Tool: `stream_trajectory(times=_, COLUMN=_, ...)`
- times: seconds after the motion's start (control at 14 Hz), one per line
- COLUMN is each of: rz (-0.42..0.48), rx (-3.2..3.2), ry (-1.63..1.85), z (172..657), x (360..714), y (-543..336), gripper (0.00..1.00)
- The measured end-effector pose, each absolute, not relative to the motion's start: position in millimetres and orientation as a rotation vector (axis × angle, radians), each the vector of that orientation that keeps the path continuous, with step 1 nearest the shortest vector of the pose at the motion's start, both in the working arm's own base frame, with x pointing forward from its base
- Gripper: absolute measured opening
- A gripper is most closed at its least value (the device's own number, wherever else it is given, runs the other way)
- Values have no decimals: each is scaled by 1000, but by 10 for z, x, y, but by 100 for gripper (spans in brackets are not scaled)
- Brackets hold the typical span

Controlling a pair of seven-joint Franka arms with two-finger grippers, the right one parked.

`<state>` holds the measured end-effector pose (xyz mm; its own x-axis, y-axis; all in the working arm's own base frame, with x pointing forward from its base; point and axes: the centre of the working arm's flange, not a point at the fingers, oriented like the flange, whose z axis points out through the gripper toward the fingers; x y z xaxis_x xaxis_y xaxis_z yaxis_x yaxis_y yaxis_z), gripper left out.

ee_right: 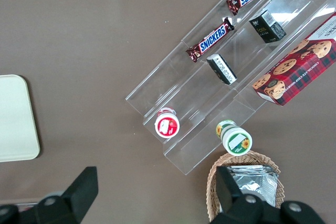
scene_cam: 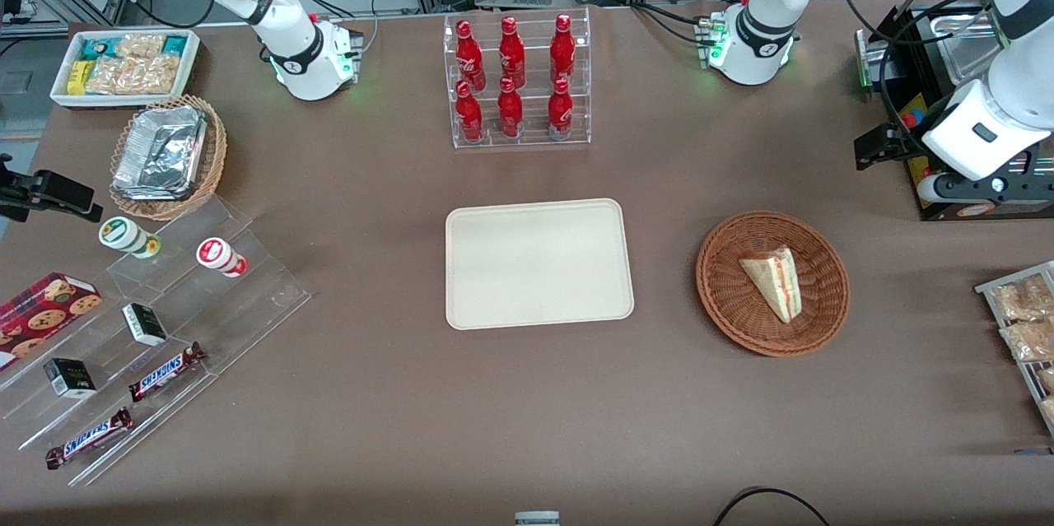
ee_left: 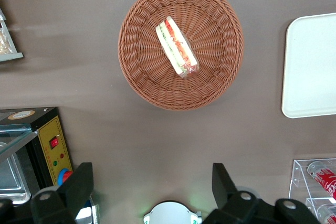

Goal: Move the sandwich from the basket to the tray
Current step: 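Move the left gripper over the wrapped sandwich in the wicker basket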

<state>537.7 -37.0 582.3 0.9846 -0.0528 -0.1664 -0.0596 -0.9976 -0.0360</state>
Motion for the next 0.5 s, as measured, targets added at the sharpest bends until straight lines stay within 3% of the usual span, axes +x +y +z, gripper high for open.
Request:
stream_trajectory(times=0.29, rz=281, rx=-3087, ry=91, z=5756, x=5381, y=-383, gripper=100)
stream_trajectory(times=0.5, rz=342, rx=-3082, ry=112, z=5429, x=5450, y=-449, gripper=100)
